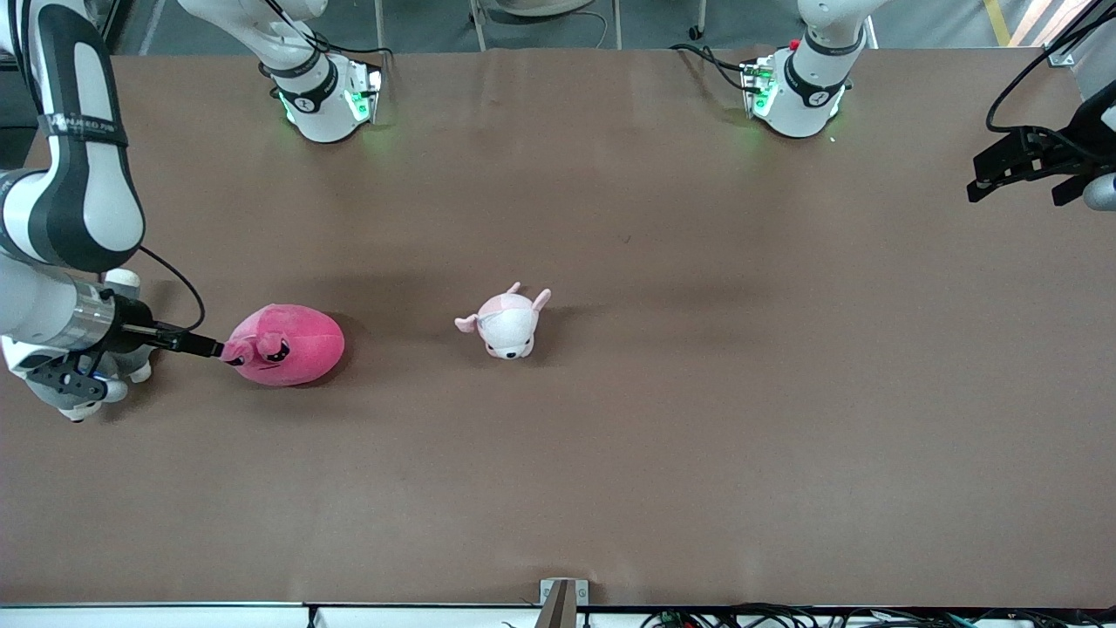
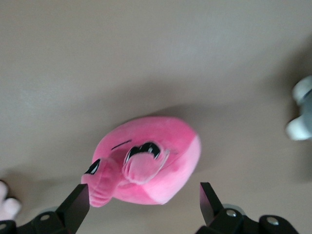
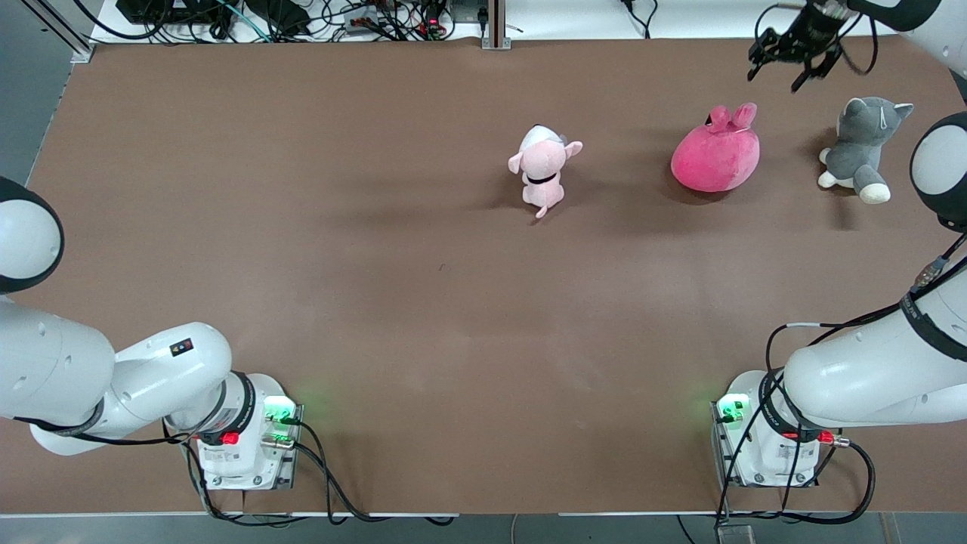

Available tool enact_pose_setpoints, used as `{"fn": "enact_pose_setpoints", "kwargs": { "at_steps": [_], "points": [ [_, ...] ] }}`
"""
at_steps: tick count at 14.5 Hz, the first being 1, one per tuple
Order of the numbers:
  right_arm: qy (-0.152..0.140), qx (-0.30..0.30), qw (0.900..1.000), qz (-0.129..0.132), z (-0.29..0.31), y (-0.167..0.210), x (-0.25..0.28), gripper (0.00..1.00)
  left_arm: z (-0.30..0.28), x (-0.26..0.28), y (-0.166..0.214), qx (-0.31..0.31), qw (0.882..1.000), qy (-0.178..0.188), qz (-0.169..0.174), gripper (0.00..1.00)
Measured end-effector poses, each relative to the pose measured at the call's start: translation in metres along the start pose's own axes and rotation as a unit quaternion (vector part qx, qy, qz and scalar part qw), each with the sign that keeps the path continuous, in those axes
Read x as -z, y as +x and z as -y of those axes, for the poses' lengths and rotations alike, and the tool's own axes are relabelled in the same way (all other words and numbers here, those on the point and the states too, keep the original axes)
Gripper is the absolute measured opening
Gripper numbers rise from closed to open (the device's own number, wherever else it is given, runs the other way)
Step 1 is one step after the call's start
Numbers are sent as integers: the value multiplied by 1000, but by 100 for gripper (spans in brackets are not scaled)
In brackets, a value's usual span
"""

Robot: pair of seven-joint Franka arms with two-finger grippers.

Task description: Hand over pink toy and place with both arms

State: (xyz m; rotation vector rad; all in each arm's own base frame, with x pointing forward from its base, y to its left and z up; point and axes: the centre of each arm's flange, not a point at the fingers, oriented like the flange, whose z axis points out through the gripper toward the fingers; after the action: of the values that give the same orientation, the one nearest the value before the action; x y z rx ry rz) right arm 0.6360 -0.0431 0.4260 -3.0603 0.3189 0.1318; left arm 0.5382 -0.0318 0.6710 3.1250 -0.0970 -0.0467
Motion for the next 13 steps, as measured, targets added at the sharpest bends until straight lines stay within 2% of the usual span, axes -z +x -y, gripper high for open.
{"fn": "enact_pose_setpoints", "kwargs": {
  "at_steps": [2,4,9,13],
  "points": [
    [-26,49,998,-18,13,3,28,100,2,-2,1,2,1000,-1,0,100],
    [-44,70,996,-20,17,2,51,100,6,-7,5,4,1000,-3,1,100],
    [-52,74,996,-3,13,-8,105,100,10,-13,12,5,1000,-7,-5,100],
    [-54,68,996,1,7,-10,117,100,10,-13,12,5,1000,-7,-6,100]
  ]
}}
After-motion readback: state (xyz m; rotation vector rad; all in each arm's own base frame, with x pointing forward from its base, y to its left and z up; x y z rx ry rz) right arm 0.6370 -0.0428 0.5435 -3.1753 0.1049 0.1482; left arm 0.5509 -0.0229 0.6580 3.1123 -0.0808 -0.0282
